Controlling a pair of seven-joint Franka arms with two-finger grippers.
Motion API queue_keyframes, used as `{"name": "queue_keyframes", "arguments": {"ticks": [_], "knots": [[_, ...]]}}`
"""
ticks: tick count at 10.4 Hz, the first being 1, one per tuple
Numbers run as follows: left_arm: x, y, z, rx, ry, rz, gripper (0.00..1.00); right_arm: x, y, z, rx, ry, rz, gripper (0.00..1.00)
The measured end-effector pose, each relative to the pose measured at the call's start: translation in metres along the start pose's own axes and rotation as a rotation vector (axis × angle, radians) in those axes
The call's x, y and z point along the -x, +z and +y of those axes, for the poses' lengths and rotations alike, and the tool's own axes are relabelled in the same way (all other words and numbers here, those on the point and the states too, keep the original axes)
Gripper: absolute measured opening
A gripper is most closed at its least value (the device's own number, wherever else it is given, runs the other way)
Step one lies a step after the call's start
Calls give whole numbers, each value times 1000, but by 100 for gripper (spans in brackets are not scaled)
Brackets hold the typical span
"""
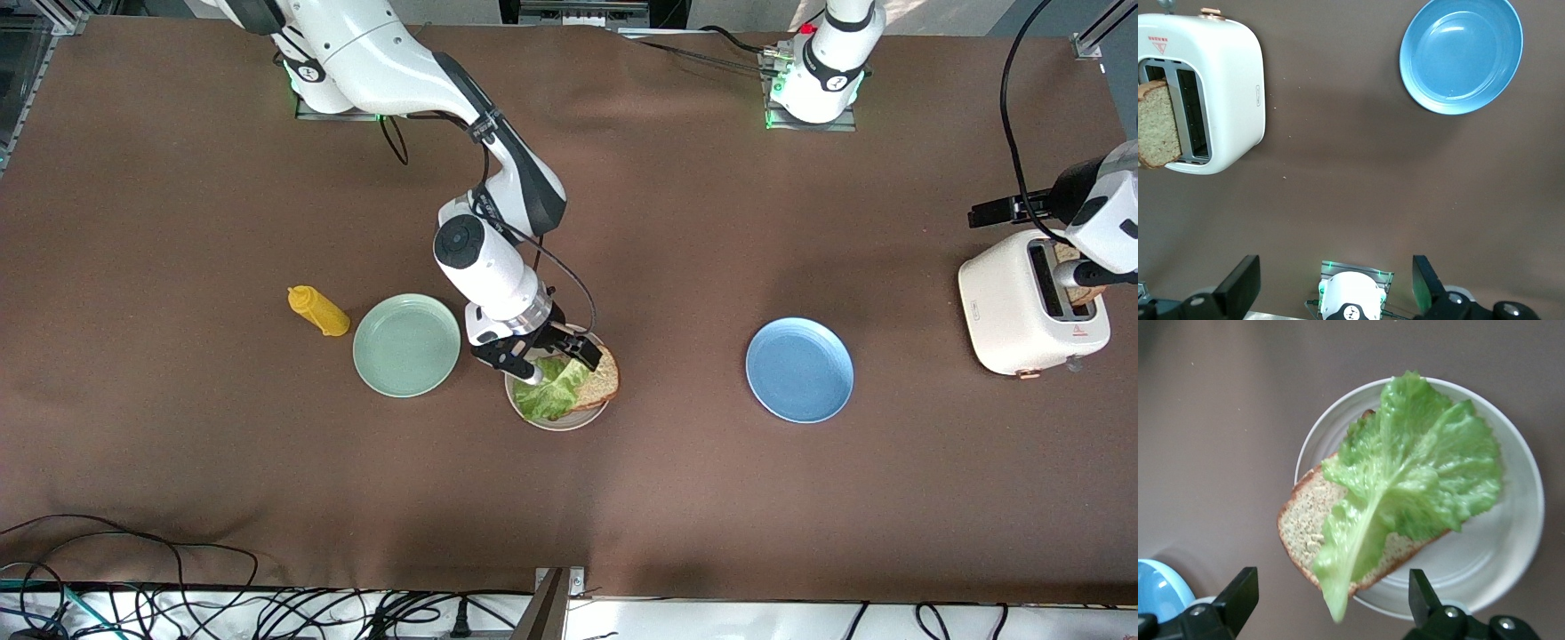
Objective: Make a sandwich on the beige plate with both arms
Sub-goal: 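Lower the lettuce onto the bread and open the right gripper, then move the right gripper back toward the yellow squeeze bottle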
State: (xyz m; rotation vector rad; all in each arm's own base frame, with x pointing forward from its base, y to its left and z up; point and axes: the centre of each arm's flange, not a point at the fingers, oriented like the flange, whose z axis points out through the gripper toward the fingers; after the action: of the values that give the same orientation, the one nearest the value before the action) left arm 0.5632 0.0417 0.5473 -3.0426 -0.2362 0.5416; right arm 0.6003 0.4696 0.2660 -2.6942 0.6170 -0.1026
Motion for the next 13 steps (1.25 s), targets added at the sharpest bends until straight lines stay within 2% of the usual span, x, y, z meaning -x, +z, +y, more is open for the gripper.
{"name": "queue_keyframes", "arguments": {"ticks": [2, 5, 7, 9, 10, 12, 13], "knots": [[0, 0, 0, 0, 0, -1, 100, -4, -34, -3, 147, -113, 14, 100], [0, 0, 0, 0, -1, -1, 100, -25, -81, 1, 297, -152, 40, 100], [0, 0, -1, 0, -1, -1, 100, -49, -119, 8, 380, -181, 22, 100], [0, 0, -1, 1, -3, -1, 100, -69, -153, 23, 451, -294, -30, 100], [0, 0, -2, 1, -3, -1, 100, -79, -170, 34, 476, -347, -73, 100], [0, 1, -3, 2, -6, -2, 100, -111, -201, 69, 496, -469, -188, 100], [-1, 1, -4, 2, -8, -2, 100, -129, -219, 84, 488, -527, -209, 100]]}}
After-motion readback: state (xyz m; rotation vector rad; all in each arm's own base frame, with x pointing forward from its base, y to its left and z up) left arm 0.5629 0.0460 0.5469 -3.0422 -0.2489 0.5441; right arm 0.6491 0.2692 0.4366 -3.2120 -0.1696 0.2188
